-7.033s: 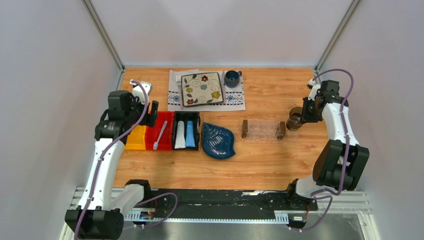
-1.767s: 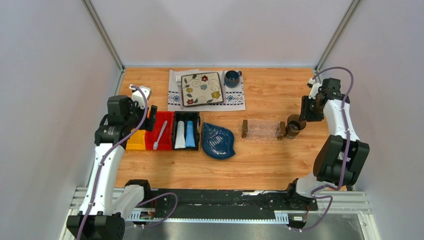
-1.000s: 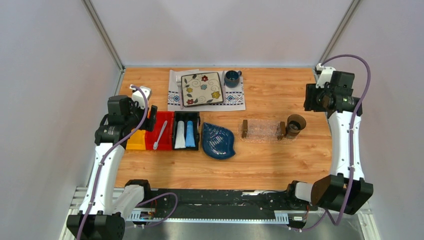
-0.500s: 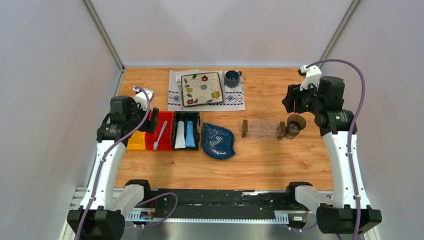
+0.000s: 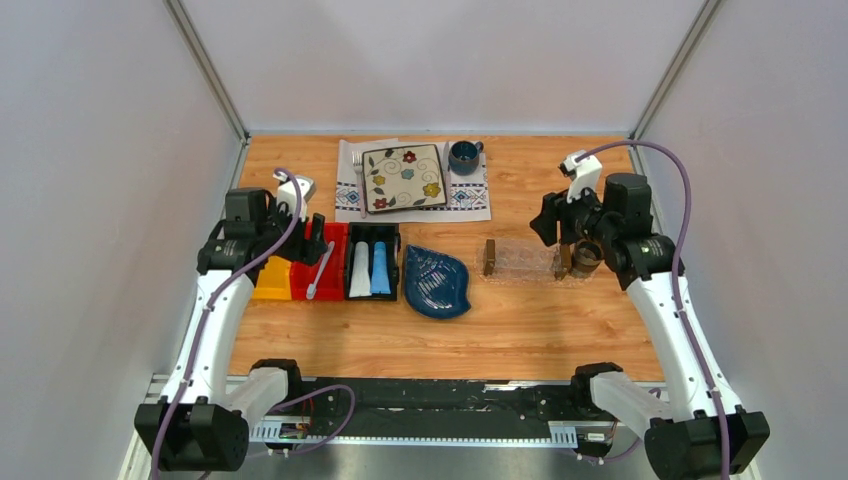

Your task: Prepare toiletry sets of a toothbrush and toothpaste on the tray

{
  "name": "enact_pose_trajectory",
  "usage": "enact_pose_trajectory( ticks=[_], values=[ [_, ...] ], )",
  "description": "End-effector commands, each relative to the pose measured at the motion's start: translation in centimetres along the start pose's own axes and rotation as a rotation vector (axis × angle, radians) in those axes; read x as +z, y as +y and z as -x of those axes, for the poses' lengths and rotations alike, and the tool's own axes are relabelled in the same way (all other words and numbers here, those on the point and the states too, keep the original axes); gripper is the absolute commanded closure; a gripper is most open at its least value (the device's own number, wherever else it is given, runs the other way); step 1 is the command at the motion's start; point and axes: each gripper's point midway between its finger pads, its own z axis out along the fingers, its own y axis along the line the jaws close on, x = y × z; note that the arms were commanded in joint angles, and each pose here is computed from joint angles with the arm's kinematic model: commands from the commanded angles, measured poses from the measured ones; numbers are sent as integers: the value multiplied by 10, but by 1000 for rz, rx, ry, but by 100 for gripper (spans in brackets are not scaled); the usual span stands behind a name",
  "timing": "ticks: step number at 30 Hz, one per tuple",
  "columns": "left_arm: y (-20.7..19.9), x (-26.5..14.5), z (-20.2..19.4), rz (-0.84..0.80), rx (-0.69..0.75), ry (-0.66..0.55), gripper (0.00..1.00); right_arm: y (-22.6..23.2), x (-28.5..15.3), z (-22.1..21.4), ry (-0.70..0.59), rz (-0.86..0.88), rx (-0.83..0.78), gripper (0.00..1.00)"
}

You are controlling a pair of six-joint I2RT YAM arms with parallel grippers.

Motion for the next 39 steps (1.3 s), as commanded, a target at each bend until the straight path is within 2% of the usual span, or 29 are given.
enact_pose_trajectory(
  ticks=[1, 8, 16, 28, 39],
  values=[
    [-14, 3, 24, -70, -30, -33, 25, -1, 5, 10, -55, -13, -46, 41],
    [-31, 22, 33, -112, -17, 15, 26, 0, 12, 2, -38, -15, -57, 40],
    [-54, 43, 42, -137, 15, 49, 32, -3, 23, -8, 1, -22, -61, 41],
    [-78, 69, 32, -142, 46, 141, 35, -10, 27, -13, 2, -54, -85, 41],
    [-73, 87, 15, -63, 57, 204, 38, -13, 29, -15, 10, -66, -92, 41]
  ],
)
